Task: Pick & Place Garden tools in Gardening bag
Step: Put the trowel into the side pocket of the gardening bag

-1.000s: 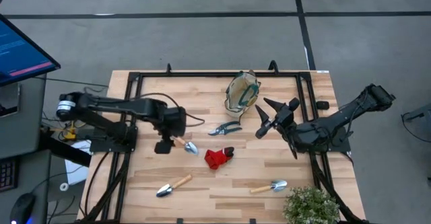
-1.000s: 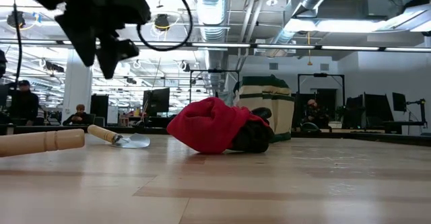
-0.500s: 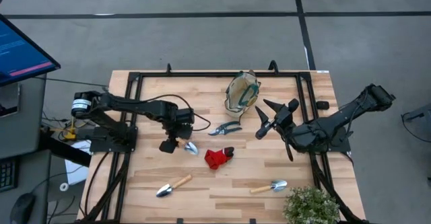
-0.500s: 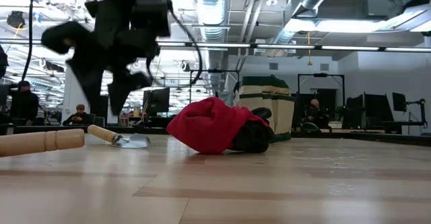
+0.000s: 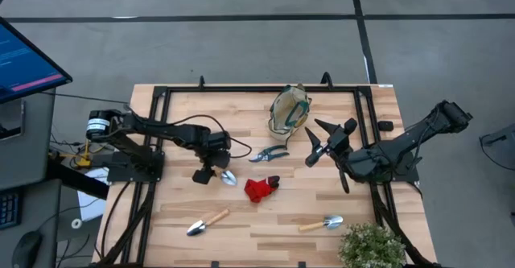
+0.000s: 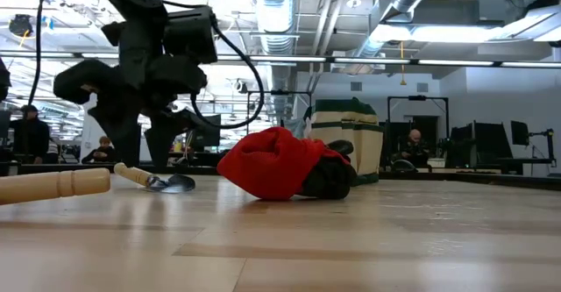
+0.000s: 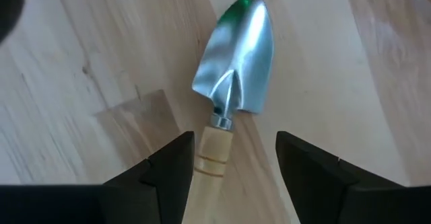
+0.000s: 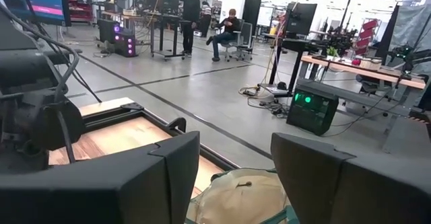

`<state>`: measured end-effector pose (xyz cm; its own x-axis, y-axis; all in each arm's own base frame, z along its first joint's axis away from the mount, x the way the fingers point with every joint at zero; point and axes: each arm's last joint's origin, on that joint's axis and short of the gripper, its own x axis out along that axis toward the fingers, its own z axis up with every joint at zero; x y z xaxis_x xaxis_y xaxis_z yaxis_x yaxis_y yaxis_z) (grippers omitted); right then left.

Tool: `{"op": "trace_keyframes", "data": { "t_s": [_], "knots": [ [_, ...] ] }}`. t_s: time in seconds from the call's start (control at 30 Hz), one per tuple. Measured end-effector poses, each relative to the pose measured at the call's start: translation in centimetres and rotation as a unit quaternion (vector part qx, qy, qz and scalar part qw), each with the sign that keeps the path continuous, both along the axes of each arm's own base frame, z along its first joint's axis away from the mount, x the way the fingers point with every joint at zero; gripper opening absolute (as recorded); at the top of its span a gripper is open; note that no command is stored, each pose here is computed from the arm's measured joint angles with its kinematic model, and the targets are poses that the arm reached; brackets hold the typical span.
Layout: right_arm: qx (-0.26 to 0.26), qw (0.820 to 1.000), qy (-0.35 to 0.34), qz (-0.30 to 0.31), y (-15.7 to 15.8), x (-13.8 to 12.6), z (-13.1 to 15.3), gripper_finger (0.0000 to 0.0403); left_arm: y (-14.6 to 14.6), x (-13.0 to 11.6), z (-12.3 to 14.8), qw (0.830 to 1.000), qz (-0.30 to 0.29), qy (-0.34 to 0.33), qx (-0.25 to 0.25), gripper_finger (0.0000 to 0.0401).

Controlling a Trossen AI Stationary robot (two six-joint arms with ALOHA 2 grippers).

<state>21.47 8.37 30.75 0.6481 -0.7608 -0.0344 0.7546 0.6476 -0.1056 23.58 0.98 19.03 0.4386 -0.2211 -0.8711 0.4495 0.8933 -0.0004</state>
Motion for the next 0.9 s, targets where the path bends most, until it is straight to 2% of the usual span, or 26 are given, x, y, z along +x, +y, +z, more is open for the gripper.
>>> {"op": "trace_keyframes", "data": {
  "t_s": [0.2,0.43,0.8,0.9],
  "knots": [
    [0.0,1.0,0.001,0.002,0.0,0.0,0.0,0.0177,0.1,1.3,-1.8,1.0,-0.004,0.022,-0.001,0.0209],
    [0.0,1.0,0.003,0.011,0.1,0.0,-0.1,0.0172,0.2,1.7,-2.0,1.0,0.002,0.031,0.005,0.0203],
    [-0.002,1.0,0.008,0.011,0.0,0.0,-0.1,0.0168,-0.1,2.2,-3.5,0.998,0.01,0.065,0.01,0.0073],
    [-0.003,1.0,0.01,0.011,0.0,0.0,-0.2,0.0166,0.0,2.1,-3.3,0.998,0.012,0.062,0.007,0.0062]
  ]
}}
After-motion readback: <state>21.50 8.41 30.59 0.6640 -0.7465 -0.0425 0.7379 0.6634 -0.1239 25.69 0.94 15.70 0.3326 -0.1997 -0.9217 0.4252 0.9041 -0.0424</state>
